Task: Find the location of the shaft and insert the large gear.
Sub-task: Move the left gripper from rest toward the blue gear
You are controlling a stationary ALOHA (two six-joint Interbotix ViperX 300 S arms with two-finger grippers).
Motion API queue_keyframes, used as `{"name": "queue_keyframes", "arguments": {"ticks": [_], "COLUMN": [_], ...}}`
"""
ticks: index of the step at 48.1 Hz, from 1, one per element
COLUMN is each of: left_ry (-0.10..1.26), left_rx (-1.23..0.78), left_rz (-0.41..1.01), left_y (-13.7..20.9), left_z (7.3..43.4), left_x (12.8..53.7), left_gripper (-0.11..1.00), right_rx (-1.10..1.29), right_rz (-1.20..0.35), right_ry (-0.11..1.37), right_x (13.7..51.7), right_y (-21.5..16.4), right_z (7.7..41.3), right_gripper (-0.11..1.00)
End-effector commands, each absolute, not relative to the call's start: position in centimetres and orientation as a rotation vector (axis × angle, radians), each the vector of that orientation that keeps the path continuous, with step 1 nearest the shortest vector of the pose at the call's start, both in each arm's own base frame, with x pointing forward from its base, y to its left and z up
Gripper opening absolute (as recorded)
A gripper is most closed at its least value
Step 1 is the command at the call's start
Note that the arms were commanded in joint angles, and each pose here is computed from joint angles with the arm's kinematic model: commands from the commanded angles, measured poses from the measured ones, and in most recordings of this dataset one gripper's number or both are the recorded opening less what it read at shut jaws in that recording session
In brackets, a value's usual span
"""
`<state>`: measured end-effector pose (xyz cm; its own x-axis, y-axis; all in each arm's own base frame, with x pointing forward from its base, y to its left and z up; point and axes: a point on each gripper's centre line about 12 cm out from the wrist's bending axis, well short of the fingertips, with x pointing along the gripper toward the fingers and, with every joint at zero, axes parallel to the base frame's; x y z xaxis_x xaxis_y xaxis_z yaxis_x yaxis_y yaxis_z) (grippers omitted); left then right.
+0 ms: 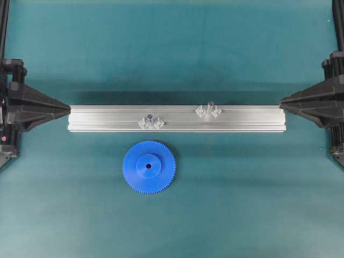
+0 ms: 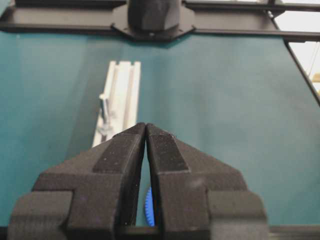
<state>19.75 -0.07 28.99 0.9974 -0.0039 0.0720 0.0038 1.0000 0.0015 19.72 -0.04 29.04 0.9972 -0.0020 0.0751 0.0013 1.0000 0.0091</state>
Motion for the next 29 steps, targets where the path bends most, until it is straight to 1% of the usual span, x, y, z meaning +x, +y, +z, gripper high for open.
{"name": "queue_keyframes", "arguments": {"ticks": [1,3,5,7,10,14,24,29], "left_ry": [-0.069,-0.057,-0.047,-0.038,-0.018,0.036,0.260,0.343], "left_rx": [-0.014,-0.028,-0.037,-0.047,-0.048,-0.048,-0.055,-0.067], "left_rz": [-0.006,-0.006,-0.006,-0.010,-0.017,-0.030,-0.080,-0.098], "left_y": [-0.1,-0.1,-0.1,-0.2,-0.3,-0.7,-2.5,-3.5], "left_z": [29.9,29.9,30.1,30.3,30.5,30.3,27.7,26.6], "left_x": [21.0,21.6,22.1,22.8,23.8,25.3,28.8,30.3], "left_gripper": [0.11,0.10,0.03,0.00,0.00,0.00,0.00,0.00], "right_rx": [0.013,0.028,0.039,0.047,0.047,0.046,0.054,0.056], "right_rz": [-0.006,-0.007,-0.010,-0.010,-0.009,-0.010,-0.042,-0.080], "right_ry": [-0.086,-0.068,-0.037,0.003,0.049,0.101,0.175,0.230], "right_x": [20.2,20.3,20.4,20.6,20.8,21.0,21.1,21.4], "right_y": [-0.1,-0.1,-0.2,-0.2,-0.1,-0.1,-0.8,-1.6], "right_z": [29.9,29.9,29.8,29.7,29.9,30.0,29.2,28.5], "right_gripper": [0.16,0.17,0.18,0.11,0.06,0.03,0.03,0.03]}}
